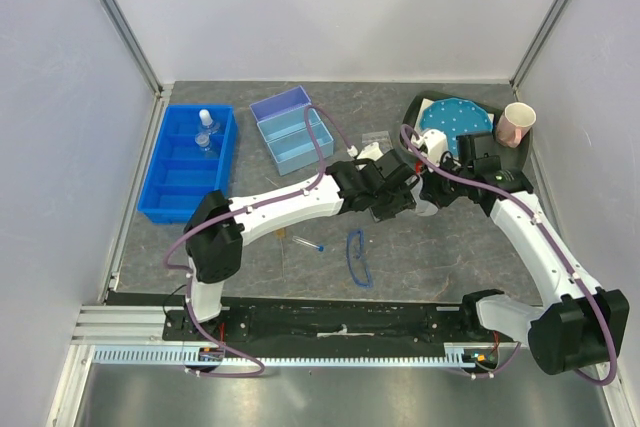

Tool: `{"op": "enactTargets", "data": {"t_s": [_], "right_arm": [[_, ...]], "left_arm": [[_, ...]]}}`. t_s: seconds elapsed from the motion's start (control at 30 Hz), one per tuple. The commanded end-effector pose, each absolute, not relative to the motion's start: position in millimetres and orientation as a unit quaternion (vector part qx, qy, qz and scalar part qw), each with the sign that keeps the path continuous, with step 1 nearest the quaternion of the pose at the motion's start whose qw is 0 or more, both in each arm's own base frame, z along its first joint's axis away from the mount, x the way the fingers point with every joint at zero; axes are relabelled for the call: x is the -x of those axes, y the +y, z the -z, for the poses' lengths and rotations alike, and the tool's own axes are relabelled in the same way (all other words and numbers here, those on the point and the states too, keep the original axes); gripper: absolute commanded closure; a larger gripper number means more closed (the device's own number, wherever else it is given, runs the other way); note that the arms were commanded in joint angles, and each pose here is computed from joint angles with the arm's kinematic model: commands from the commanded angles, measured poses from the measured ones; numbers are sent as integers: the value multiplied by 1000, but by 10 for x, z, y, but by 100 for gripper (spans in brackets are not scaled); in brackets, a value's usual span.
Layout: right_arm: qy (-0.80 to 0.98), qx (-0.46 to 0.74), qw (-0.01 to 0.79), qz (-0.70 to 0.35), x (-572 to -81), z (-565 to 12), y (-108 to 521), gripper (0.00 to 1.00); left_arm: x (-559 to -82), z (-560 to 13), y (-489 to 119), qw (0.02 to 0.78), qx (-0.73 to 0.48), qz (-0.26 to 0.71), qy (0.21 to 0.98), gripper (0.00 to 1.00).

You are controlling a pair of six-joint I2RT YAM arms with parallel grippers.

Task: Organize the chemistry lab equipment

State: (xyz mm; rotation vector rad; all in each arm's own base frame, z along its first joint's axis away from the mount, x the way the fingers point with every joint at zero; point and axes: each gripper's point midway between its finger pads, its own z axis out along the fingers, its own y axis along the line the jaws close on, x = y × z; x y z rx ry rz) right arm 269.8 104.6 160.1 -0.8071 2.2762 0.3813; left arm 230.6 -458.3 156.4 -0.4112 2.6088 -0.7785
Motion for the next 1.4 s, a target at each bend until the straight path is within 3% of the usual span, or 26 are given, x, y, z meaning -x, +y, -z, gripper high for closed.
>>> {"op": "enactTargets", "data": {"t_s": [0.0,0.2,0.47,0.7,0.9,1.1,1.2,1.37], "right_arm": [[864,305,366,-159,-2728,-1697,1143,100],[863,304,371,-162,-2733,-1666,1226,100],[841,328,378,-205,-2646,-1764,1400,98],[824,350,371,-246,-2531,-1803,1524,95],[804,376,359,-288,-2374,-1817,1632,90],[781,408,363,-303,-2241,-1907,1668,70],[758,438,372,-309,-2155,-2040,1686,49],[741,460,395,-287,-2143,-2157,1635,28]], "left_arm": [[-2449,-1562,-4574,231,157,260,924,44],[-2485,-1462,-4540,243,139,237,930,61],[-2494,-1381,-4439,252,121,212,936,73],[-2480,-1413,-4358,260,114,207,936,94],[-2474,-1398,-4279,259,109,202,938,98],[-2485,-1433,-4158,265,90,220,934,98],[-2488,-1398,-4004,264,74,220,936,98],[-2497,-1334,-3605,250,44,228,940,98]]}}
